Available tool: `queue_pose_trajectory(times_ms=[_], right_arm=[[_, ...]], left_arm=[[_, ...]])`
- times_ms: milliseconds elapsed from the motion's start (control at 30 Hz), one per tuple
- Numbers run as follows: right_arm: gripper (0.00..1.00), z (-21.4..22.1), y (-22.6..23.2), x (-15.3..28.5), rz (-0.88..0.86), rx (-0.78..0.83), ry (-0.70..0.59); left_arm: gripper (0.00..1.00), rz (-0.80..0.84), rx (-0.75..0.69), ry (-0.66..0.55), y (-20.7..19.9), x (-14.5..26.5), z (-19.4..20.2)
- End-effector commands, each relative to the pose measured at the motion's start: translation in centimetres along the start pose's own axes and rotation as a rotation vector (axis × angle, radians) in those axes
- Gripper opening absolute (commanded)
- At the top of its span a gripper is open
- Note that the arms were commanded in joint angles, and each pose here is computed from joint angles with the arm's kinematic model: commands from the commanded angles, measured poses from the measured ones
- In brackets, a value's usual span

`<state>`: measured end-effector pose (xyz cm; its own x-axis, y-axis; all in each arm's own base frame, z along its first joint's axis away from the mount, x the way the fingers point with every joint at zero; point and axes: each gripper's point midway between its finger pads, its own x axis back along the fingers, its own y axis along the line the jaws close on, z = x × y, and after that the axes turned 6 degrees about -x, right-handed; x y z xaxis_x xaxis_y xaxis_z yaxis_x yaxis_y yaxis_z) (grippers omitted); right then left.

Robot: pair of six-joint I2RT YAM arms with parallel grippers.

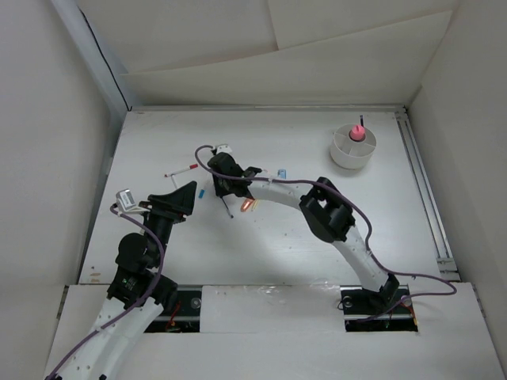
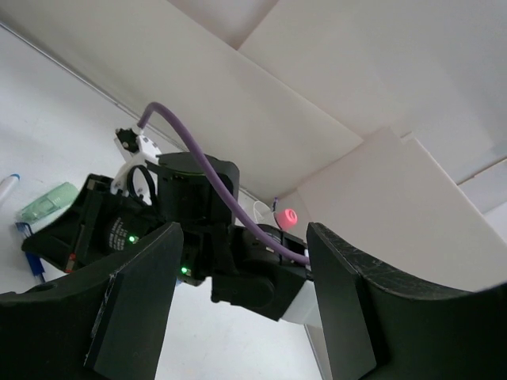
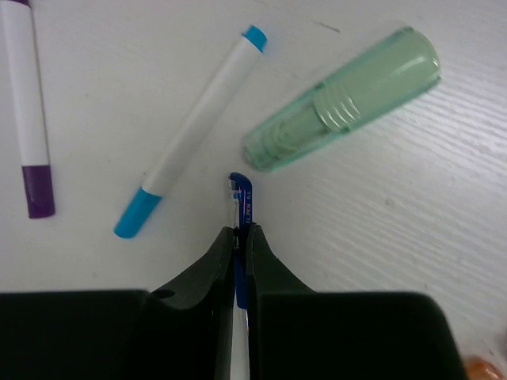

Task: Sort the stationery into containers
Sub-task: Grab a piece of stationery with the right arm

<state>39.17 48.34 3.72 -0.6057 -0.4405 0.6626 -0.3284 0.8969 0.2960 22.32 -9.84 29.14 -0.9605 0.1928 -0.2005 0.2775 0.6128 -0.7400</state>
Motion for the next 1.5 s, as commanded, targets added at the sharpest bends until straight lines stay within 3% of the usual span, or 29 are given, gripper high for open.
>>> queue_pose_trajectory(times_ms=[0, 267, 333, 400, 433, 567, 1267, 1467], right_arm=[[0.0, 1.2, -1.1, 2.0, 0.05, 0.022, 0.024], [0.01, 3.2, -4.3, 5.4, 0.11, 0.086, 0.073], [0.1, 3.1, -4.5, 5.7, 0.117, 0.087, 0.068], [0.31, 2.6, -4.2, 5.8, 0.114, 0.085, 0.063], [0.36, 2.9, -4.4, 5.6, 0.121, 0.099, 0.074], [0.43, 2.3, -3.9, 5.3, 0.119, 0.118, 0.073], [0.38, 1.7, -5.4, 1.9, 0.142, 0.099, 0.093], [0.08, 1.9, -5.5, 1.9, 0.143, 0.099, 0.093]], left_arm=[[0.6, 0.014, -0.005, -0.027, -0.2, 0.0, -0.5], [0.6, 0.008, -0.007, -0.021, -0.1, -0.2, -0.3], [0.6, 0.008, -0.007, -0.021, -0.1, -0.2, -0.3], [0.6, 0.008, -0.007, -0.021, 0.1, -0.3, -0.1], [0.6, 0.008, -0.007, -0.021, 0.1, -0.3, -0.1], [0.6, 0.001, -0.019, -0.015, 0.3, -0.4, 0.1], [0.6, -0.011, -0.022, -0.015, 0.7, -0.4, 0.3], [0.6, -0.031, -0.036, -0.01, 1.2, -0.6, 0.5]])
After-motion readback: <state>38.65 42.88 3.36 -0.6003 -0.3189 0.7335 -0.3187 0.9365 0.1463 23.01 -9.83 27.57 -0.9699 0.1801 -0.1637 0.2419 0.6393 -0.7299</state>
